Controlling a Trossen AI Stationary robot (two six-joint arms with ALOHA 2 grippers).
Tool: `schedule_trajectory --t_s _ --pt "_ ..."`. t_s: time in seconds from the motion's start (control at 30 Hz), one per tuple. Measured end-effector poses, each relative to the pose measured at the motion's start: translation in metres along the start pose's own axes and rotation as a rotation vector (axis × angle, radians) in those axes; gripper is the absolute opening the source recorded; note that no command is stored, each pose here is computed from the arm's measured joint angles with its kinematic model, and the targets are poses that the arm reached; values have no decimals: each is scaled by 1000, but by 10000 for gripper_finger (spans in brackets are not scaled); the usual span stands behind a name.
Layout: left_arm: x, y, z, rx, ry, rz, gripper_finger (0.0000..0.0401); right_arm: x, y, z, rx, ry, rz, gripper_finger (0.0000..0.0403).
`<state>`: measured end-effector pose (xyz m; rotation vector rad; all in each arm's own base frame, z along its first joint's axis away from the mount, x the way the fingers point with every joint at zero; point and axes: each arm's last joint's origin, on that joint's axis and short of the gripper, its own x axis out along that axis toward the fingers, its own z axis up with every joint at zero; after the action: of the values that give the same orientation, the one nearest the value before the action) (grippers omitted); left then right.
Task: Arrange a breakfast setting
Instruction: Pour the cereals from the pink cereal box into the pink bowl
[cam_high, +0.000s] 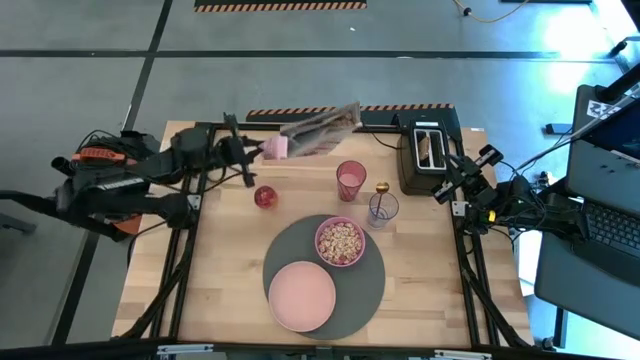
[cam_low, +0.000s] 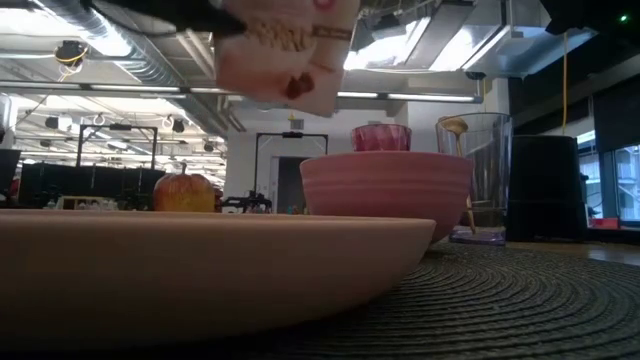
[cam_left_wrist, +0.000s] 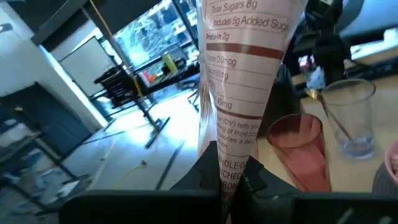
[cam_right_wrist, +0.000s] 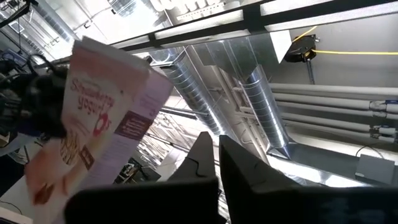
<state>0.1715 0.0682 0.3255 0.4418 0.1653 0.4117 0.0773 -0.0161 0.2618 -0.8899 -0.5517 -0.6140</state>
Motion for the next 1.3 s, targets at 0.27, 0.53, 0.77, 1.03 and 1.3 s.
schedule_trajectory --t_s 0.27,0.53,0.77,1.03,1.3 --pt "26 52 -59 -129 -11 -67 0 0 0 0 -6 13 -9 0" --pt "60 90 -120 -248 -115 -233 0 0 0 -1 -8 20 -12 0" --pt "102 104 -167 -346 -83 -332 0 0 0 -1 -9 20 -13 0" --pt "150 97 -196 -375 -55 -376 0 0 0 -1 -10 23 -9 0" --pt "173 74 -216 -365 -21 -319 0 0 2 -2 -12 34 7 0"
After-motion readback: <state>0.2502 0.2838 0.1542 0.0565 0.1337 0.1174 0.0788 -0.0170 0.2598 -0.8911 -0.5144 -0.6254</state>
